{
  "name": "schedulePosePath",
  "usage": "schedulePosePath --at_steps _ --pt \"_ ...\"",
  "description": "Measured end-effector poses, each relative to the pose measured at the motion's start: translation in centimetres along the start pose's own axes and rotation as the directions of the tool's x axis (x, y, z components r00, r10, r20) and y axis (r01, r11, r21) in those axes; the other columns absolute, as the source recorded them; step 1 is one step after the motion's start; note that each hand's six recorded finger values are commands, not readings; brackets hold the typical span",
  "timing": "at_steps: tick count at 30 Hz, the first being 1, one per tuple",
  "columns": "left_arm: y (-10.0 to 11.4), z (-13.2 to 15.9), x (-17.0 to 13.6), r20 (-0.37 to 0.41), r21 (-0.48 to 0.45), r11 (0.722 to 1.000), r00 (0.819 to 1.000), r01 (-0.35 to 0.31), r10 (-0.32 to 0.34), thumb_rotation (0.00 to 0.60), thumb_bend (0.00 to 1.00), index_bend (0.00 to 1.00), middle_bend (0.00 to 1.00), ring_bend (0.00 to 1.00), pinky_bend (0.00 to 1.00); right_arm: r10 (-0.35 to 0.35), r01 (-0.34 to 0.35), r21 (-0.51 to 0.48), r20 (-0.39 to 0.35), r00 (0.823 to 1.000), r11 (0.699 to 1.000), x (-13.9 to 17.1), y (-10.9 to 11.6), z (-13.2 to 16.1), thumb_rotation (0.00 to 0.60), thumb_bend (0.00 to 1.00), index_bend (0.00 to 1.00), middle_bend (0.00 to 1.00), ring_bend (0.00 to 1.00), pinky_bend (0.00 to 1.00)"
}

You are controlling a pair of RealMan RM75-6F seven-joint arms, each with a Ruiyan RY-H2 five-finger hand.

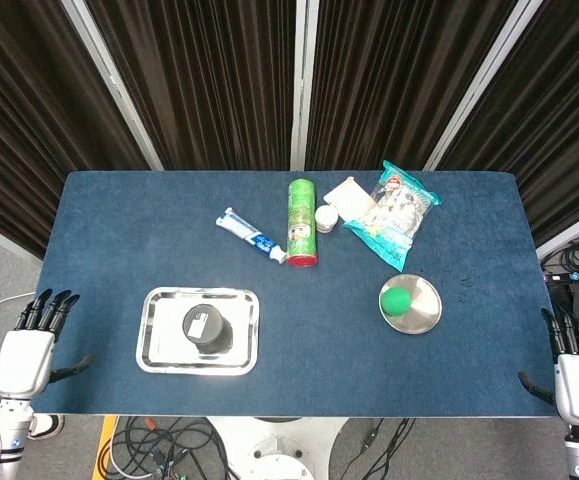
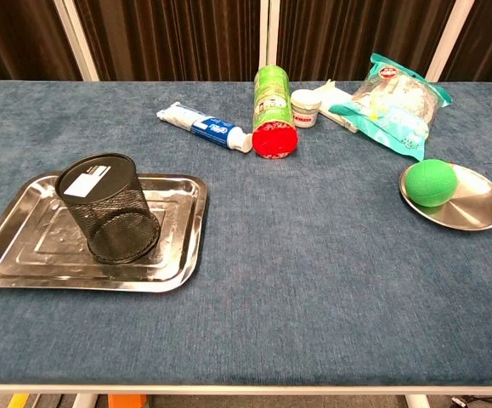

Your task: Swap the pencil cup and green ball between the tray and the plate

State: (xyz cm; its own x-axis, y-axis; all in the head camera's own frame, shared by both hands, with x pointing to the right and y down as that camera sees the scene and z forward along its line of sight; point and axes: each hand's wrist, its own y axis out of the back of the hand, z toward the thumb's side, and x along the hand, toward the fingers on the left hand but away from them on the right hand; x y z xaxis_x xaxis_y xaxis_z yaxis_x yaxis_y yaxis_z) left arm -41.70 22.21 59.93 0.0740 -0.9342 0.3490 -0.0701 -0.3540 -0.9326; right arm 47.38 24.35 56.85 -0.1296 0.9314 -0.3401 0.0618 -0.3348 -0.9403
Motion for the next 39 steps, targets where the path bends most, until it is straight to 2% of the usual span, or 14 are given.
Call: schedulePosePath --at_steps 5,14,17,21,24,27,31,34,39 --pt "0.0 0.0 0.0 0.001 -0.004 1.000 1.000 0.000 0.000 0.510 0.09 0.12 0.11 0.03 0.14 -0.004 0.004 -0.009 0.000 1.000 1.000 0.1 0.3 0.0 0.600 0.07 0.00 0.00 0.00 0.00" --pt "0.2 1.0 0.3 0.031 -0.032 0.999 0.999 0.012 -0.011 0.552 0.09 0.12 0.11 0.03 0.14 -0.006 0.006 -0.019 0.007 1.000 1.000 0.0 0.5 -0.1 0.600 0.07 0.00 0.00 0.00 0.00" --pt "0.3 2.1 0.7 0.069 -0.053 0.998 0.997 0.025 -0.021 0.583 0.09 0.12 0.11 0.03 0.14 -0.014 0.014 -0.020 0.002 1.000 1.000 -0.1 0.8 0.0 0.600 0.07 0.00 0.00 0.00 0.00" --pt "0.2 4.1 1.5 0.141 -0.073 0.995 0.989 0.064 -0.053 0.592 0.09 0.12 0.11 0.03 0.14 -0.018 0.018 -0.015 -0.007 1.000 1.000 0.0 1.1 0.1 0.600 0.07 0.00 0.00 0.00 0.00" --pt "0.1 6.5 2.5 0.217 -0.093 0.991 0.973 0.099 -0.077 0.598 0.09 0.12 0.11 0.03 0.14 -0.022 0.022 -0.007 -0.009 1.000 1.000 -0.1 1.3 0.0 0.600 0.07 0.00 0.00 0.00 0.00" --pt "-0.2 9.0 3.6 0.293 -0.101 0.985 0.950 0.140 -0.105 0.600 0.09 0.11 0.10 0.03 0.14 -0.025 0.025 -0.013 -0.007 1.000 1.000 -0.2 1.5 -0.1 0.600 0.07 0.00 0.00 0.00 0.00" --pt "-0.4 12.4 5.3 0.389 -0.058 0.982 0.910 0.182 -0.146 0.600 0.09 0.11 0.08 0.03 0.14 -0.038 0.037 -0.027 -0.012 0.999 0.999 -0.2 1.8 -0.1 0.600 0.07 0.00 0.00 0.00 0.00" --pt "-0.7 14.0 6.2 0.420 -0.034 0.975 0.889 0.219 -0.185 0.600 0.09 0.11 0.07 0.02 0.14 -0.037 0.036 -0.025 -0.019 0.999 0.999 -0.1 1.8 -0.2 0.600 0.07 0.00 0.00 0.00 0.00" --pt "-2.0 14.8 7.2 0.411 -0.017 0.946 0.865 0.323 -0.287 0.600 0.09 0.10 0.02 0.00 0.14 -0.038 0.037 -0.029 -0.015 0.999 0.999 -0.2 1.7 -0.5 0.600 0.07 0.00 0.00 0.00 0.00"
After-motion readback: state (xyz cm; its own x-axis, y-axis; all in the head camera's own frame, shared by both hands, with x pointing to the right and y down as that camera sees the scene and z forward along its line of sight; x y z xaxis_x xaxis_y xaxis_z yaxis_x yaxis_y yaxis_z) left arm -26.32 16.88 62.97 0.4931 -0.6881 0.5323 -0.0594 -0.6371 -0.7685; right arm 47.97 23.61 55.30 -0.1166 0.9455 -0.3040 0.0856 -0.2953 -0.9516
